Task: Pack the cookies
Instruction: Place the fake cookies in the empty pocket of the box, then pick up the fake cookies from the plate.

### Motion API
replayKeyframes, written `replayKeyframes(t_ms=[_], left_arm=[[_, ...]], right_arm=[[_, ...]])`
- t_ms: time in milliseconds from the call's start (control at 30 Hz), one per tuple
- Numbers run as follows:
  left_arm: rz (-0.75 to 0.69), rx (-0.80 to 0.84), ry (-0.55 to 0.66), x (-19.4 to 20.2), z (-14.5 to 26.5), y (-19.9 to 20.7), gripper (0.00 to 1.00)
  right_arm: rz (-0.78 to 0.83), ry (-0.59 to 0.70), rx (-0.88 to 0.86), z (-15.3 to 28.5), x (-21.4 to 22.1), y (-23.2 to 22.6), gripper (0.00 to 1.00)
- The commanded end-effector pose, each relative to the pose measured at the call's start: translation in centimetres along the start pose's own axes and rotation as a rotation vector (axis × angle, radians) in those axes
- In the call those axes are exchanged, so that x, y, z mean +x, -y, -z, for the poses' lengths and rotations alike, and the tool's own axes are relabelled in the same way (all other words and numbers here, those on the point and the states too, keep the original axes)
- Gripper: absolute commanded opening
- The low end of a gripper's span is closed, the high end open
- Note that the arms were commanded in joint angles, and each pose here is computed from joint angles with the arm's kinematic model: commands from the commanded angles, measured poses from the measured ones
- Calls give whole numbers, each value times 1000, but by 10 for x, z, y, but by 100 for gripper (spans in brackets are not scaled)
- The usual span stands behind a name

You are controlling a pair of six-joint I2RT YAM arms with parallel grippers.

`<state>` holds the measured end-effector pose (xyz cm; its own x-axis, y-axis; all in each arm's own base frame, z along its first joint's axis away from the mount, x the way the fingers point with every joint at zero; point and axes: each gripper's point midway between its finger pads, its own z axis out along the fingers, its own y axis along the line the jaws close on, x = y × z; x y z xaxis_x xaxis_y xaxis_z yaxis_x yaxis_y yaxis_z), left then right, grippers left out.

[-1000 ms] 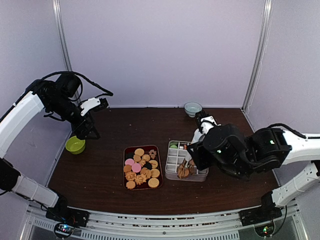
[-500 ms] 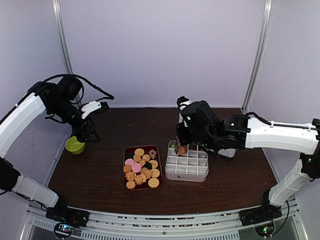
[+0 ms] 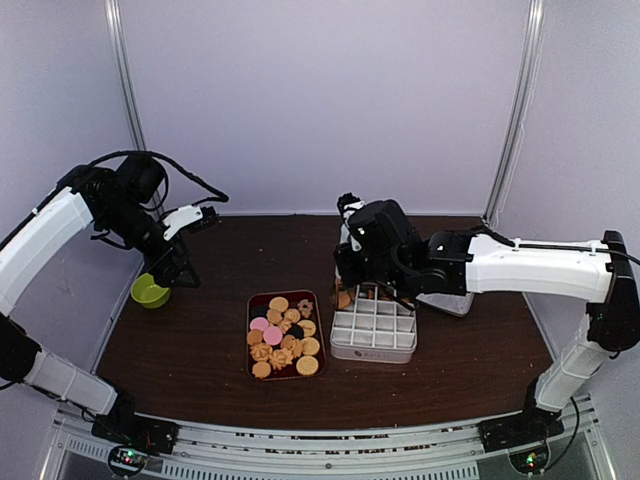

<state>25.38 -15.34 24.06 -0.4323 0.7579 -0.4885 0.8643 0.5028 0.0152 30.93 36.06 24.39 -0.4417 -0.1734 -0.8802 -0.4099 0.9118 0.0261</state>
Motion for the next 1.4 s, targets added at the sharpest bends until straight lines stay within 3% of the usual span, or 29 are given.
replayKeyframes(t_ms=[0,333,567,900,1367], left_arm=[[6,0,36,-4,3,0,87],[3,9,43,-5,4,2,87],[2,11,43,-5,4,2,86],[56,24,39,2,1,-10,83],[89,28,21,15,-2,-16,82]], right_arm=[[-50,32,-11,-5,-11,0,36],[-53,26,3,-2,-8,8,44],[-61,71,-47,14,-26,0,42],[-11,114,-177,43,-46,-60,33],[-20,54,-385,32,-27,-137,33]])
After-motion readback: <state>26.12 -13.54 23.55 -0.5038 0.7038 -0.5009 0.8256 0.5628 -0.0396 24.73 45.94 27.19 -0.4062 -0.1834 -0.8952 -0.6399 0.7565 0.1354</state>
